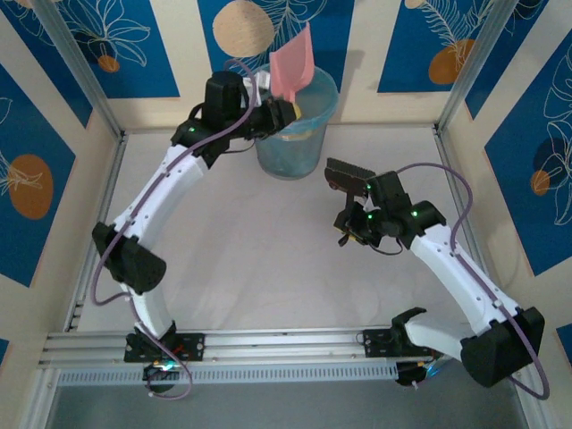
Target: Sweep away the paper scraps from the table
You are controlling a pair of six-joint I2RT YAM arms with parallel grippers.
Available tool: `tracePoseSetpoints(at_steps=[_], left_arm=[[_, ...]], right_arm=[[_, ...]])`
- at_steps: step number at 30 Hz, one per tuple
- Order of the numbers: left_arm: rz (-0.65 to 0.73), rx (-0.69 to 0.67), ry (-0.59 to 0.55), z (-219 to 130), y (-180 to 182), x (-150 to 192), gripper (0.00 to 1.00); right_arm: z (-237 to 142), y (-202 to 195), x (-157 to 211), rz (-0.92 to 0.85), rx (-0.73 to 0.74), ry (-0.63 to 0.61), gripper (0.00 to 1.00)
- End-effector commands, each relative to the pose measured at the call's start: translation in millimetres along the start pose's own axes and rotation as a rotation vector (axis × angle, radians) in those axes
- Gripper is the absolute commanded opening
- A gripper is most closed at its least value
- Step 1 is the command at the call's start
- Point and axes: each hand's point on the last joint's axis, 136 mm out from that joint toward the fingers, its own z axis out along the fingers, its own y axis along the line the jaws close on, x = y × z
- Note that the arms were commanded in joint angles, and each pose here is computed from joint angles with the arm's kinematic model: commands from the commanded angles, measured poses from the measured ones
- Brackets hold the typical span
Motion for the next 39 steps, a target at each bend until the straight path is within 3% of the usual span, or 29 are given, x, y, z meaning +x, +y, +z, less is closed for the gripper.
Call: tracePoseSetpoints(at_steps=[1, 5, 10, 18, 25, 33, 39], left_arm=[[0.374, -0.268, 0.177, -27, 32, 59, 0.0], [0.594, -0.392, 0.256, -42, 47, 97, 0.0], [0.612, -0.457, 0.305, -60, 76, 132, 0.0], [0.428, -0.491, 0.421, -62, 126, 203, 0.0], [0.198, -0.64, 0.461, -68, 187, 256, 0.0], [-0.029, -0.766, 0.479, -78, 251, 290, 0.0], [-0.054, -0.809, 0.501, -73, 270, 300, 0.03]], right_arm=[[-9, 10, -20, -0.091, -0.054, -0.126, 0.0], [-10, 13, -24, -0.159, -0.058, -0.157, 0.0], [-7, 8, -27, -0.217, -0.021, -0.183, 0.0], [13, -1, -20, -0.298, 0.021, -0.173, 0.0], [40, -8, -5, -0.369, 0.066, -0.136, 0.0], [79, -28, 21, -0.348, 0.104, -0.07, 0.0], [108, -37, 32, -0.341, 0.146, -0.001, 0.01]])
